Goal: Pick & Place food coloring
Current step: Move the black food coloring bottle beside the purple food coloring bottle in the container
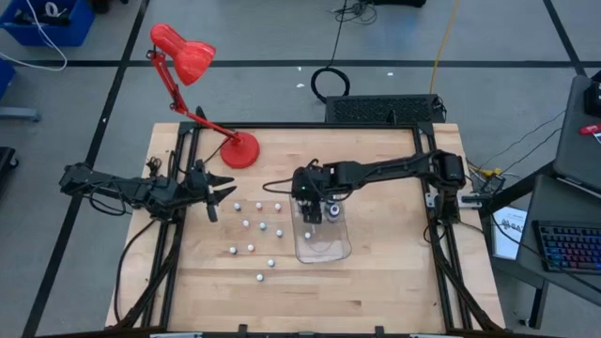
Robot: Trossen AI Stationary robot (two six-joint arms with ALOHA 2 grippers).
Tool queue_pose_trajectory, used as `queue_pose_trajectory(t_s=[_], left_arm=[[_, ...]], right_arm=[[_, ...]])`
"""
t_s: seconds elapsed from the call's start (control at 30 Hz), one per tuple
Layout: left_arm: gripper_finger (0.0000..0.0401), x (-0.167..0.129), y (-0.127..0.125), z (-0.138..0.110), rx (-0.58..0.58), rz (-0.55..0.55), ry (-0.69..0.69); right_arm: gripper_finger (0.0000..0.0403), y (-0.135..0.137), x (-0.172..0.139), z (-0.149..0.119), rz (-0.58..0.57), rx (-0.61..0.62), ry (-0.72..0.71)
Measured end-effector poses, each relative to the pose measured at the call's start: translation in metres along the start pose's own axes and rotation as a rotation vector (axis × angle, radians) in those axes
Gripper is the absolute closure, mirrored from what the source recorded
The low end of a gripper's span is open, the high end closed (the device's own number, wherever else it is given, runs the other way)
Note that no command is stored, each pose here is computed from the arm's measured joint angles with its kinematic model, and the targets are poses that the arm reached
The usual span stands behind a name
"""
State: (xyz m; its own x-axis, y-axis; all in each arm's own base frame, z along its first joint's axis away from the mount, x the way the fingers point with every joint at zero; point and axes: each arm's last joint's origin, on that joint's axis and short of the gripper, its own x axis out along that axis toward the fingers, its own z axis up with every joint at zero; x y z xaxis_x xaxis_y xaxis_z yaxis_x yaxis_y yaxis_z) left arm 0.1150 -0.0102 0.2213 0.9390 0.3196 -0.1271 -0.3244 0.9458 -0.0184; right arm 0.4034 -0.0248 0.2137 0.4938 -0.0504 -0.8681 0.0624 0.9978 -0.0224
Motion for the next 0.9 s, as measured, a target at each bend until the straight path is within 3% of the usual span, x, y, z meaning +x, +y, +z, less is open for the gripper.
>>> queue_pose_trajectory(t_s=[0.33, 0.5, 0.7, 0.9], left_arm=[[0.0277, 0.000, 0.000, 0.000, 0.001, 0.000, 0.000], [0.0277, 0.000, 0.000, 0.000, 0.001, 0.000, 0.000], [0.0277, 0.000, 0.000, 0.000, 0.003, 0.000, 0.000], [0.0277, 0.000, 0.000, 0.000, 0.004, 0.000, -0.001]], right_arm=[[0.0144, 0.000, 0.003, -0.001, 0.000, -0.002, -0.024], [0.0193, 0.000, 0.003, -0.001, 0.000, -0.002, -0.022], [0.0299, 0.000, 0.003, -0.001, 0.000, -0.020, -0.028], [0.0299, 0.002, -0.009, 0.005, -0.002, -0.062, -0.072]])
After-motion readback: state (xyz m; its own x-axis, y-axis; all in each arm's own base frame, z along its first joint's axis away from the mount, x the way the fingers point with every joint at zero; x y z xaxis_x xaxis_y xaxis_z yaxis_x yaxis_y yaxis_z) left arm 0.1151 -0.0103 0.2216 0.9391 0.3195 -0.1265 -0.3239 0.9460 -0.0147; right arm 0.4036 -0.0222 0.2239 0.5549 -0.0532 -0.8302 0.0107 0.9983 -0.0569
